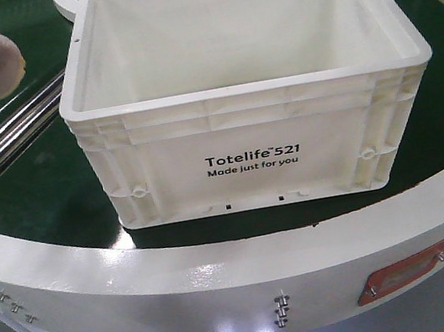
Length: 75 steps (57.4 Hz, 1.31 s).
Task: Place moving items into box and shelve
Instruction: 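Close both grippers and lift the balls above the tote, then open both grippers to drop the balls into the tote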
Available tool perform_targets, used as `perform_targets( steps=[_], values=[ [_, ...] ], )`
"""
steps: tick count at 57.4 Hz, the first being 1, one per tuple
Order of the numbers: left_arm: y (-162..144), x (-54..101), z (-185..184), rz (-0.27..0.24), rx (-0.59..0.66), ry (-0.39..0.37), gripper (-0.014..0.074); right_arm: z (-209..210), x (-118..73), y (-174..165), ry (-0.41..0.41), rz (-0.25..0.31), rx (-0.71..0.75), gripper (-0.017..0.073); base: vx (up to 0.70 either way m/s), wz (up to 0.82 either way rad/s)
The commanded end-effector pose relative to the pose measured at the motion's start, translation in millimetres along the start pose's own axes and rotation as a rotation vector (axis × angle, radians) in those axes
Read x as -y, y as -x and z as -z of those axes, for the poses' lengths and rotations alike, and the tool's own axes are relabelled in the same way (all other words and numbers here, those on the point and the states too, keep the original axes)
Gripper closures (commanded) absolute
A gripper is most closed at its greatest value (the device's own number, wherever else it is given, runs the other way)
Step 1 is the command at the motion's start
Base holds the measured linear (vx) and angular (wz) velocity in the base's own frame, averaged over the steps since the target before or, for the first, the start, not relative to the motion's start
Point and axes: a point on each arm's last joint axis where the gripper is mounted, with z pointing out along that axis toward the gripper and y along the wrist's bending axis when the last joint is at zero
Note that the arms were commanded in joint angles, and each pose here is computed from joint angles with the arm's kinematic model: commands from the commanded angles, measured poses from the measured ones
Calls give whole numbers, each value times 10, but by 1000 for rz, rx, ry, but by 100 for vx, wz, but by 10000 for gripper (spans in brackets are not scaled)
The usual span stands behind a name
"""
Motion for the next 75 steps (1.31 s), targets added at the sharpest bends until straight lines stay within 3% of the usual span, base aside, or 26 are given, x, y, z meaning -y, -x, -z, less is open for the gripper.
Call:
perform_targets(
  steps=[1,8,18,24,31,39,44,53,61,67,70,75],
  values=[
    [320,152,371,16,221,-74,597,364,-28,309,23,-23,186,564,0,0],
    [408,375,623,-49,330,-153,597,637,-104,407,65,-51,249,561,0,0],
    [373,717,763,-89,370,-274,597,828,-621,381,248,80,268,561,0,0],
    [333,885,800,-101,377,-334,597,886,-947,320,368,113,267,561,0,0],
    [286,1046,780,-108,388,-386,597,855,-1181,276,440,133,290,561,0,0],
    [204,1184,740,-123,359,-426,588,722,-1217,218,435,137,255,559,0,0],
    [172,1232,713,-157,354,-432,535,692,-1226,207,434,138,250,526,0,0],
    [133,1249,617,-162,335,-426,295,695,-1226,215,435,133,259,375,0,0],
    [108,1258,563,-161,322,-423,46,695,-1226,218,435,131,262,155,0,0],
    [121,1256,562,-98,323,-433,-15,726,-1219,256,438,109,295,67,0,0],
    [147,1255,575,-51,337,-442,-8,748,-1218,302,441,89,313,65,0,0],
    [222,1274,589,-40,327,-445,20,803,-1228,432,448,77,327,83,0,0]
  ],
)
